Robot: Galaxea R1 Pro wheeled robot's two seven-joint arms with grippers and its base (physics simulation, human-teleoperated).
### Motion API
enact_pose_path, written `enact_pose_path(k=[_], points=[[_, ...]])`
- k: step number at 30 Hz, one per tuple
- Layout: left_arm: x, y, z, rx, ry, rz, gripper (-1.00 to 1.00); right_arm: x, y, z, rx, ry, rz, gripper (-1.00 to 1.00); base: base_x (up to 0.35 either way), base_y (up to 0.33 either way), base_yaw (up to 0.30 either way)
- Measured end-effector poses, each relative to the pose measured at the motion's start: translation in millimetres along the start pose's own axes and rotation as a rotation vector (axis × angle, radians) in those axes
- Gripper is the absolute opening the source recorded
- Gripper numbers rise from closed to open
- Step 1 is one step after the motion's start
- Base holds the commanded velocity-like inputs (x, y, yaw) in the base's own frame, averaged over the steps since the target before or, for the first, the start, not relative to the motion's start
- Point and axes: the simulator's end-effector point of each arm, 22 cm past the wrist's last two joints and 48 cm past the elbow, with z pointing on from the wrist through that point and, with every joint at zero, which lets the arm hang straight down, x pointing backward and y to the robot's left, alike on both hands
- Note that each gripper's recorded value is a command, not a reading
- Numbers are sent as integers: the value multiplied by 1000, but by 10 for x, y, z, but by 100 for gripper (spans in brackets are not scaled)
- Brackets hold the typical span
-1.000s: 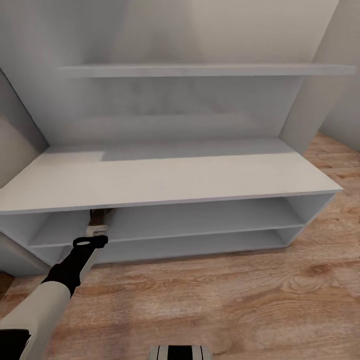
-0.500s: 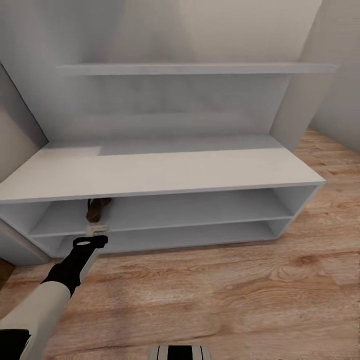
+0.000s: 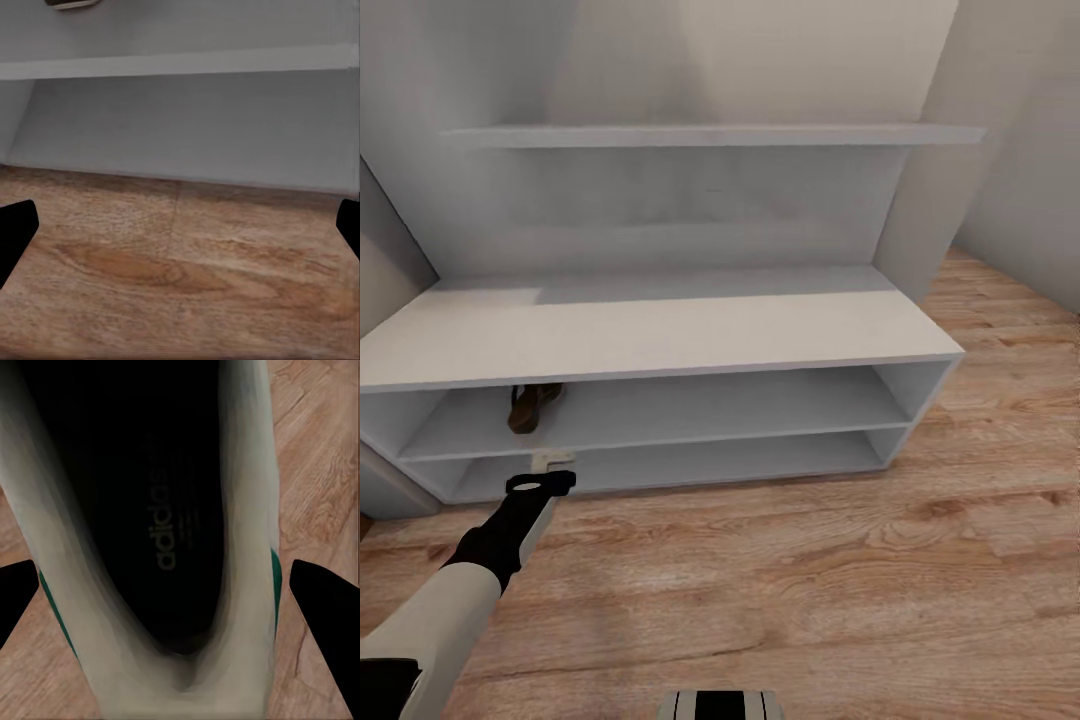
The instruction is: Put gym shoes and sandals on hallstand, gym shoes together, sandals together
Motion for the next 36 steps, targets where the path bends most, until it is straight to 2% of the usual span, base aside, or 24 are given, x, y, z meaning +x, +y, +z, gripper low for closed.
enact_pose_path(k=[4, 5, 6, 7, 8, 9, 10, 14, 16, 24, 30, 36], points=[[180, -13, -5, 7, 15, 0, 100, -76, -7, -6, 2, -17, -2, -100, 0, -75, 0], [289, -175, -59, 75, -95, -23, 100, -72, -10, -10, 4, -17, 0, -100, 0, -1, 0], [884, -195, -124, 101, -40, -4, 100, -66, -4, -8, 3, -16, -1, -100, 0, 0, 0], [903, -247, -145, 129, -59, -5, 100, -65, -5, -9, 3, -16, 0, -100, 0, 0, 0], [1089, -351, -258, 228, -120, -21, 100, -43, 2, -12, 2, -12, 2, -100, 0, 0, 0], [1463, -288, -340, 246, -90, -19, 100, -38, 2, -11, 3, -11, 1, -100, 0, 0, 0], [1490, -249, -360, 263, -101, -24, 100, -34, -2, -13, 3, -10, 3, -100, 0, 0, 0], [1990, -145, -558, 357, -69, -35, 100, -18, 4, -16, 3, -8, 5, -100, 0, 0, 0], [2130, -60, -629, 384, -66, -40, 100, -15, 8, -16, 2, -7, 5, -100, 0, 0, 0], [2235, 184, -814, 498, -103, -70, 100, 5, 20, -18, -1, -3, 5, -100, 0, 0, 0], [2218, 215, -842, 518, -111, -79, 100, 3, 11, -18, 1, -4, 5, -100, 0, -29, 0], [2220, 222, -842, 518, -112, -79, 100, 20, 15, -17, 0, -1, 5, -100, -3, -213, 0]])
